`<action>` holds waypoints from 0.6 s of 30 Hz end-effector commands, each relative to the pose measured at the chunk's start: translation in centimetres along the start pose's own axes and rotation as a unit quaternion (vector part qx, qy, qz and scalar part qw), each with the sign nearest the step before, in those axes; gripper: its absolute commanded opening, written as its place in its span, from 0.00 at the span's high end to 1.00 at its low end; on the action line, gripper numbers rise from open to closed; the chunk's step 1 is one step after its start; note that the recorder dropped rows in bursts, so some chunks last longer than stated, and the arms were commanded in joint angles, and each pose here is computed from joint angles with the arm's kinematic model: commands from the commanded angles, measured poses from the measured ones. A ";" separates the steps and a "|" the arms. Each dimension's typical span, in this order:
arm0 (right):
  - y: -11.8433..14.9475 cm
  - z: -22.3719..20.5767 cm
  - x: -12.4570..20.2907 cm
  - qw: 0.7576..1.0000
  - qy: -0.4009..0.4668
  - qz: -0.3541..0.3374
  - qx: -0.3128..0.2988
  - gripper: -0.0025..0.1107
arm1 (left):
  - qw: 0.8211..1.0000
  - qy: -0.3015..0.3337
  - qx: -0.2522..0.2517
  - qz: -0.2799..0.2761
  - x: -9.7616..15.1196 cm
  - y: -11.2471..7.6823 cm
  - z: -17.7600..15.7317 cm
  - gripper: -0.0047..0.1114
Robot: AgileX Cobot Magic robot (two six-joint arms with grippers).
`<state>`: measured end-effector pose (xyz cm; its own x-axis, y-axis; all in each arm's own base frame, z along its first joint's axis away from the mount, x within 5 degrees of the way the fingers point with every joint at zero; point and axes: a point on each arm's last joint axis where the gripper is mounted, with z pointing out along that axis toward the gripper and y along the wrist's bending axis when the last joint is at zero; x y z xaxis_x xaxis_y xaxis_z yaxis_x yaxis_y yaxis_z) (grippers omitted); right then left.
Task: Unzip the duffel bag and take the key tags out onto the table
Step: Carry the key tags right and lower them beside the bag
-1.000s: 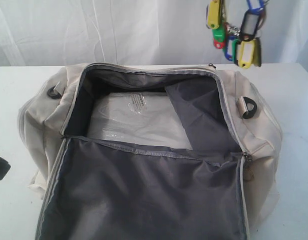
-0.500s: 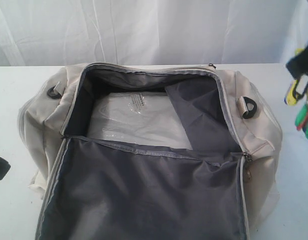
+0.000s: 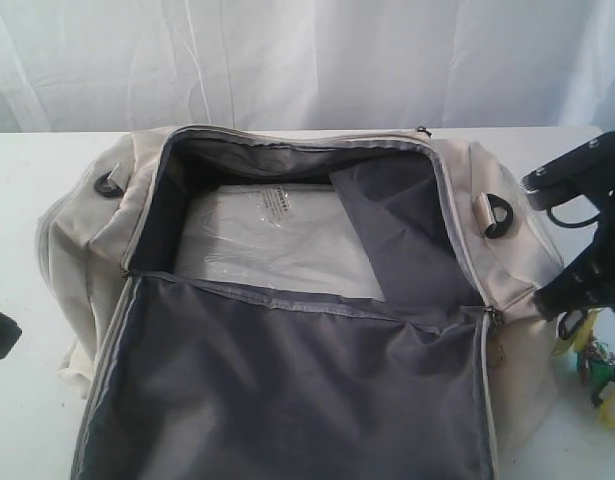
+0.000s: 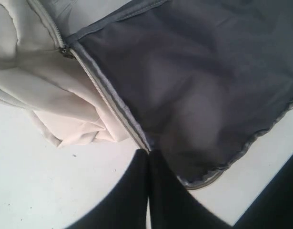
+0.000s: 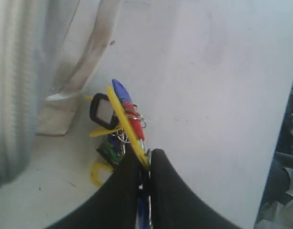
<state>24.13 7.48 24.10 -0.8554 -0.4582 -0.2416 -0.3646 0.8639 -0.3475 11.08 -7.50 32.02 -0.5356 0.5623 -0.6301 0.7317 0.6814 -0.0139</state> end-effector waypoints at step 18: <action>4.0 2.9 -2.4 0.983 -0.049 0.017 -0.173 0.56 | 1.000 -0.001 0.009 -0.009 0.2 -0.2 0.0 0.96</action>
<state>25.44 11.23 21.04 -0.8410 -0.4338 -0.3234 -0.4504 0.8924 -0.0257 11.06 -7.54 32.04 -0.5370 0.5588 -0.6320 0.7320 0.6810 -0.0198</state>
